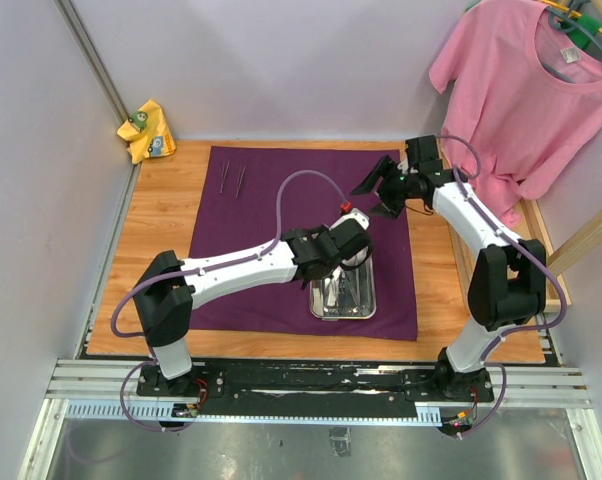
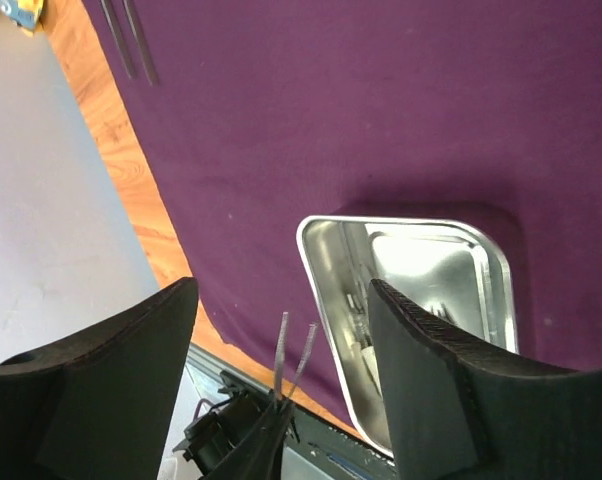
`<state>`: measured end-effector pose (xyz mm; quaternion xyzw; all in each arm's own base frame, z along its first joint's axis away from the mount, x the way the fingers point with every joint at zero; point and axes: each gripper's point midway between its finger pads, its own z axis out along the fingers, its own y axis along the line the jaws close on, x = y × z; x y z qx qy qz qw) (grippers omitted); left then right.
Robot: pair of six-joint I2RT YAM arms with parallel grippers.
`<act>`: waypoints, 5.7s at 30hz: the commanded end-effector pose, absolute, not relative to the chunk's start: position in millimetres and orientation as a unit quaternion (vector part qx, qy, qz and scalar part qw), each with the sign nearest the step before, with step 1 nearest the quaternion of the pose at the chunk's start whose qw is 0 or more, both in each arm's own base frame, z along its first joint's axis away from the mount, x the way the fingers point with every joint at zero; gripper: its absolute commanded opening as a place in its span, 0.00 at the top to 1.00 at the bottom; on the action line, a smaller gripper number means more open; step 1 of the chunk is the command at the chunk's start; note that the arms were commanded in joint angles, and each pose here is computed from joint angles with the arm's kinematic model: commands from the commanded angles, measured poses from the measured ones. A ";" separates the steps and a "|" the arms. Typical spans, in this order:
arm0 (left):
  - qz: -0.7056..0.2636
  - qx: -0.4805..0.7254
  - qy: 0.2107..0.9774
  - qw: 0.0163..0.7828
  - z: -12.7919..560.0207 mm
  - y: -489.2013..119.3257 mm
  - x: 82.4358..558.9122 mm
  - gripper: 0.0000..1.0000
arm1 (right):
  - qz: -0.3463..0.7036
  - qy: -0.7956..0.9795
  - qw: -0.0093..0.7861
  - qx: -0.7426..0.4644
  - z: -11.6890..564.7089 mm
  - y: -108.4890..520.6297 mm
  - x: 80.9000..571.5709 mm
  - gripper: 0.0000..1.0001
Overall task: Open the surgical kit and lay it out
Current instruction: Pick up the medical item from the container, then place the medical item in the surgical kit, then pick up the medical item from the container.
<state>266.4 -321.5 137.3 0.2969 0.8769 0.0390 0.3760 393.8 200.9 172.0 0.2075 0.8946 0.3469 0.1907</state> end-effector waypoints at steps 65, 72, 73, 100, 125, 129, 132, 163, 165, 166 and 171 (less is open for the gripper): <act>0.020 -0.008 0.947 0.321 36.5 -116.3 539.1 0.96 | 0.332 0.913 0.236 0.008 151.9 154.8 265.7 0.21; 0.019 -0.009 0.949 0.314 30.0 -113.7 538.3 0.93 | 0.334 0.912 0.239 0.007 153.9 155.5 266.4 0.21; 0.019 -0.009 0.950 0.312 28.5 -113.2 538.0 0.93 | 0.334 0.912 0.238 0.008 153.6 155.1 266.2 0.21; -0.051 -0.023 0.902 0.429 179.0 -135.4 542.4 0.64 | 0.313 0.911 0.269 0.004 180.6 148.0 270.2 0.03; -0.187 0.028 0.889 0.417 302.3 -171.4 349.4 0.01 | 0.395 0.891 0.207 -0.087 218.0 195.8 221.4 0.03; -0.201 0.021 0.893 0.402 287.1 -172.2 335.9 0.01 | 0.355 0.908 0.201 -0.099 197.2 208.1 219.6 0.22; -0.230 0.022 0.882 0.410 284.3 -178.1 326.8 0.01 | 0.318 0.920 0.200 -0.107 178.5 212.8 221.5 0.37; -0.324 0.034 0.851 0.412 226.3 -202.0 280.1 0.01 | 0.208 0.954 0.159 -0.149 78.3 260.5 252.2 0.66; -0.322 0.037 0.854 0.407 220.5 -201.1 276.5 0.01 | 0.176 0.961 0.153 -0.147 73.2 256.3 243.3 0.68; -0.320 0.038 0.855 0.406 217.8 -200.0 274.8 0.01 | 0.162 0.963 0.155 -0.148 72.1 254.2 239.3 0.69; -0.323 0.030 0.857 0.400 209.0 -197.4 268.1 0.01 | 0.090 0.971 0.153 -0.158 64.5 244.0 219.0 0.69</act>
